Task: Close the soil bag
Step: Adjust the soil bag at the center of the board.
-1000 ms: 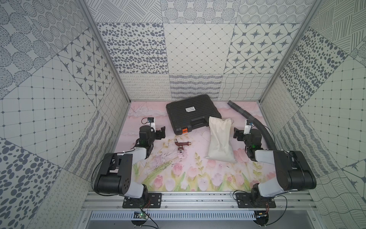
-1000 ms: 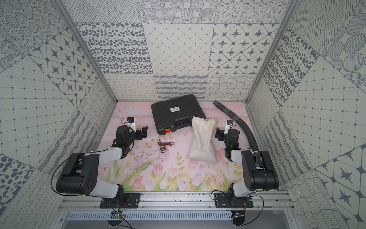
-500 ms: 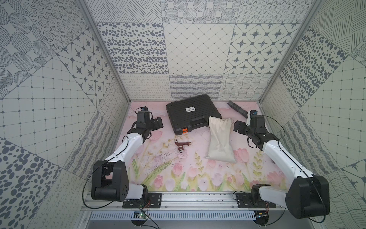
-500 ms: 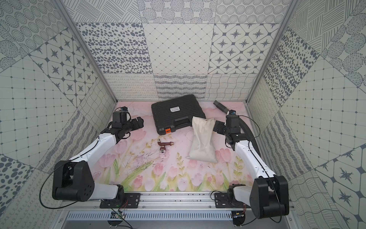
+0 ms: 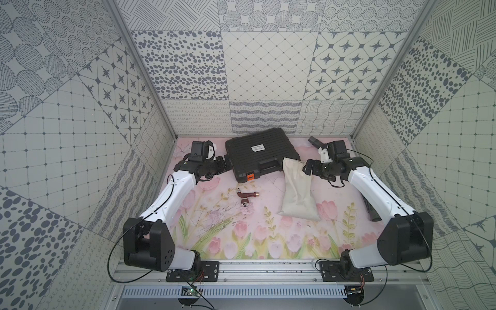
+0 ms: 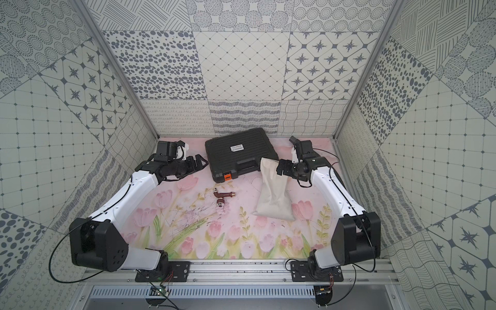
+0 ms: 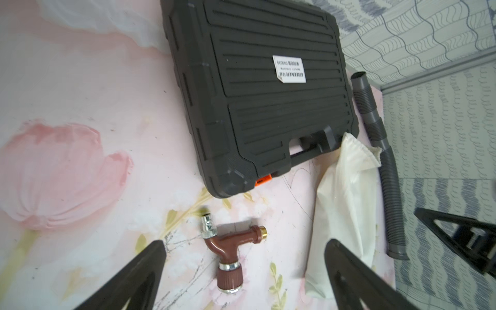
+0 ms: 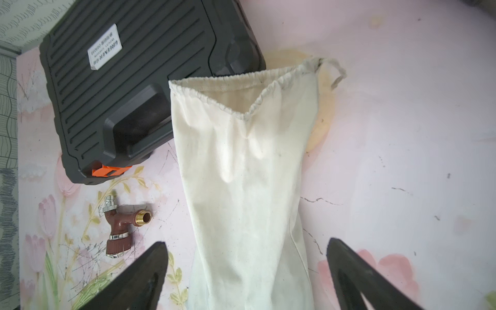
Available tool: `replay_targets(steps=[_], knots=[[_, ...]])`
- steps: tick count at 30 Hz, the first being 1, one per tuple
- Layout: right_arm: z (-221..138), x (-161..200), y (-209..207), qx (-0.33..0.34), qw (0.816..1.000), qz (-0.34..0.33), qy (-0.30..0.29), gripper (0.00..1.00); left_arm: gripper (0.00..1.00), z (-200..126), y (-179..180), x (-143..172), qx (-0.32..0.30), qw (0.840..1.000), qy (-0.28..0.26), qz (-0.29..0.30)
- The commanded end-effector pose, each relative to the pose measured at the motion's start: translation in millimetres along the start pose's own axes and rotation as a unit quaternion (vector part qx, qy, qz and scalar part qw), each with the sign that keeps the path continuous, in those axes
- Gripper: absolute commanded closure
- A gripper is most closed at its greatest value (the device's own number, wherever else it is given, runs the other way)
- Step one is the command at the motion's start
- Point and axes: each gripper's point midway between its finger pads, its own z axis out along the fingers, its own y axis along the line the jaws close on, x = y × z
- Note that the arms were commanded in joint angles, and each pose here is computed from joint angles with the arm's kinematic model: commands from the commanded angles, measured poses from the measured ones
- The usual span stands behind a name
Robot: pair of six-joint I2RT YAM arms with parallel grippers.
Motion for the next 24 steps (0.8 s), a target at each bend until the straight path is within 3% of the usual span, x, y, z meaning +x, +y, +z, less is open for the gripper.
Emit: replay_targets(steps=[1, 18, 24], knots=[[8.3, -1.5, 11.1, -0.020, 1.000, 0.006, 0.023, 0.03, 0.03, -5.3, -29.1, 40.6, 0.055, 0.994, 0.088, -0.026], [57.6, -26.9, -22.4, 0.047, 0.998, 0.009, 0.043, 0.03, 0.04, -11.6, -37.4, 57.6, 0.066, 0.991, 0.113, -0.020], [69.8, -45.3, -34.3, 0.050, 0.998, 0.015, 0.042, 0.09, 0.03, -13.2, -36.7, 58.0, 0.062, 0.991, 0.116, -0.015]])
